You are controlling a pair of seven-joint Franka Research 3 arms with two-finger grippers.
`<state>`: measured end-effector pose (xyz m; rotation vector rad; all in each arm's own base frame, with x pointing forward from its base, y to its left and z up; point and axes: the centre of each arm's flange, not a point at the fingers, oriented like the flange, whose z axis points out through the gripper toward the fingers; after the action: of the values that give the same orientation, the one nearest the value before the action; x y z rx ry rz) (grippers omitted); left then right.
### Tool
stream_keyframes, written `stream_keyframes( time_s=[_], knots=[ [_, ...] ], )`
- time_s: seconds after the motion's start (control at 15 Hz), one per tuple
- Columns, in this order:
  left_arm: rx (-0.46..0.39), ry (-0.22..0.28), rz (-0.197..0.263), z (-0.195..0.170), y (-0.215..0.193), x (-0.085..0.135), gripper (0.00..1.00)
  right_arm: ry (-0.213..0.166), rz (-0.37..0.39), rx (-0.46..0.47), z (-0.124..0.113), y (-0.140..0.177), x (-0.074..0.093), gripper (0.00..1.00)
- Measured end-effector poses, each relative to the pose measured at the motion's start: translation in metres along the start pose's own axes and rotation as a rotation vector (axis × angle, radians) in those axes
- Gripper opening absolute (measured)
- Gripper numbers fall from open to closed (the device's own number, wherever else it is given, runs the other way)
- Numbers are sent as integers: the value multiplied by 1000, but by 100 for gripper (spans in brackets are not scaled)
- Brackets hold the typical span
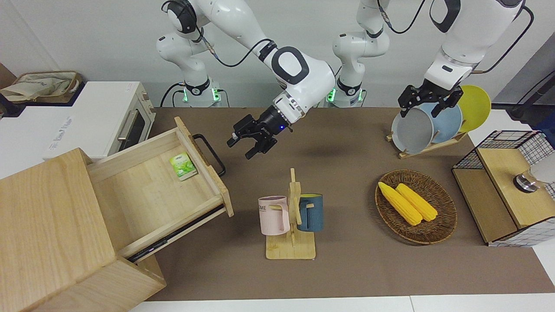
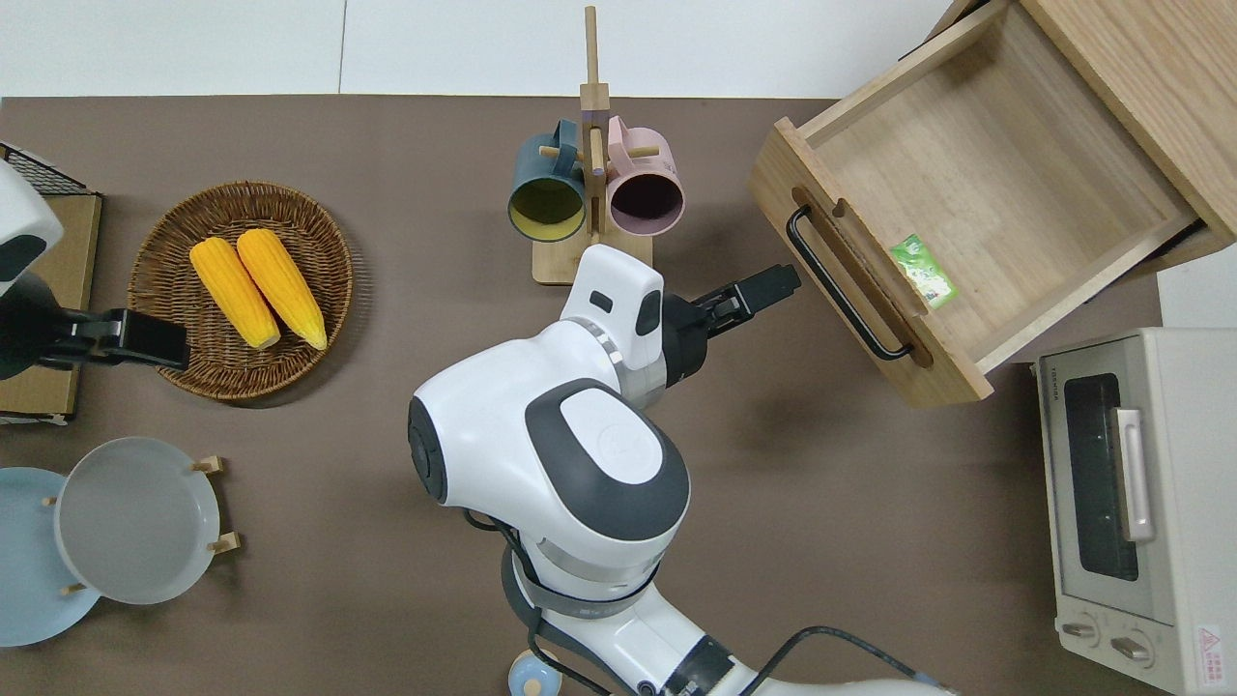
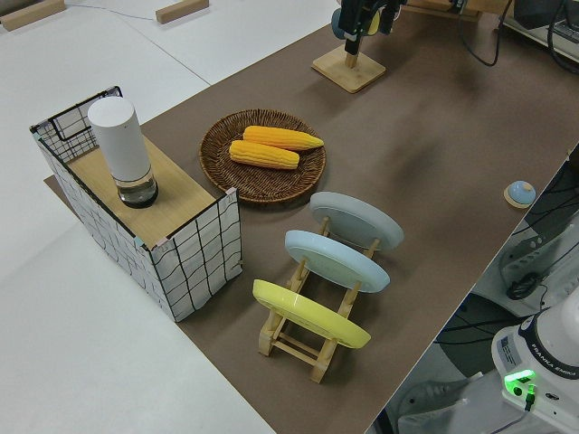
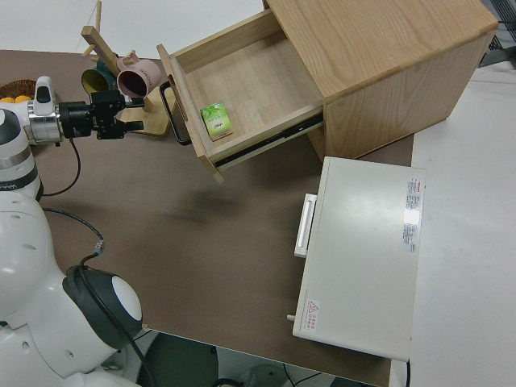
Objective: Slide drawer open with right arm
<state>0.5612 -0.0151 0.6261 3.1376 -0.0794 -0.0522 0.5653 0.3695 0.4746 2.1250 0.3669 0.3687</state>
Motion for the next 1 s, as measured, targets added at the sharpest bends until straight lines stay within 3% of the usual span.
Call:
stream_keyframes(
  time_s=[0.27, 0.6, 1.0],
  knots=[
    [0, 0, 0, 0, 0, 0, 100, -35, 87, 178, -4, 46, 3, 99],
    [0, 0, 0, 0, 0, 0, 100, -75, 129, 403, 3, 118, -4, 99],
    [0, 0, 0, 0, 0, 0, 100, -139, 183, 656, 31, 197, -21, 99]
  ],
)
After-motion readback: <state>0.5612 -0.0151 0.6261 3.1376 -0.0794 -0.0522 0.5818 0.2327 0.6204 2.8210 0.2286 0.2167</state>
